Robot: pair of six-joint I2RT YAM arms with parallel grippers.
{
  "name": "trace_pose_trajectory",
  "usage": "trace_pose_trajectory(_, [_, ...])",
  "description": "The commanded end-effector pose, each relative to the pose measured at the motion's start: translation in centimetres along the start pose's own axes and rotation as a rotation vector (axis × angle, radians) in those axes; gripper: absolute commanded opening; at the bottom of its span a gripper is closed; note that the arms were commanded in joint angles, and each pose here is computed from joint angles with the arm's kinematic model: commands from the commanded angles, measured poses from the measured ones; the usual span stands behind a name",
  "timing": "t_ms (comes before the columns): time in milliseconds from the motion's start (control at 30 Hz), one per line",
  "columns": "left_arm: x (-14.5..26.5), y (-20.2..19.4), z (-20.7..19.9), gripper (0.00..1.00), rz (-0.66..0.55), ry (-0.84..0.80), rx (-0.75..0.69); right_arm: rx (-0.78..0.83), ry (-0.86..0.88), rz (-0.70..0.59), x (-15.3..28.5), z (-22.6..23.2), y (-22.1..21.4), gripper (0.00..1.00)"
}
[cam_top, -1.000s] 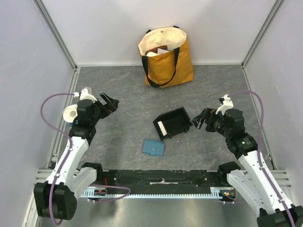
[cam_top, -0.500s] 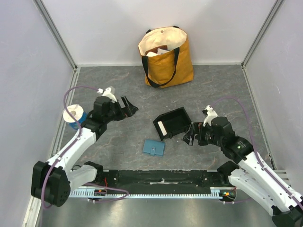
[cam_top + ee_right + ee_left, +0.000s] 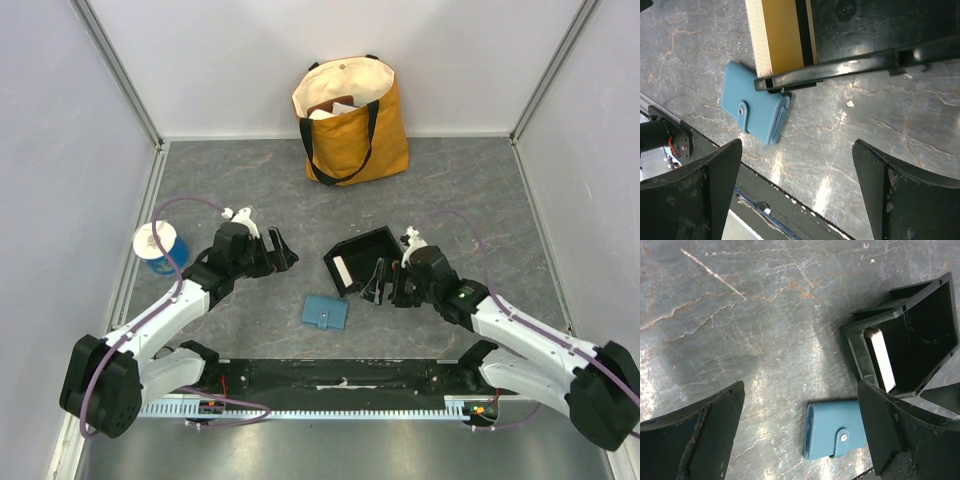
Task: Put the credit cards into the card holder
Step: Move the storage box to the center of the board.
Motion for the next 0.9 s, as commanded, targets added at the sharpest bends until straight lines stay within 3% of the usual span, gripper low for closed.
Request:
trace_pose_trajectory(0, [0.5,-0.2,0.4,0.99,-0.018,0.013,-0.014,-0.007,0.042,-0.083,-2.0,2.1,1.4,0.98])
trace_pose_trajectory(867, [1.2,-1.7,1.2,0.99,0.025,0.015,-0.018,0.064,-0.037,-0.168,-7.6,4.2,5.3,0.98])
Point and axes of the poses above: each gripper's point midway between its finger pads, its own x axis back along the fingers, its own z axis along the line the jaws close on, y = z × x, the point moved 6 cm from there along x, back along the fingers, and after that the axes turned 3 degrees about x, right-handed, at the moved point
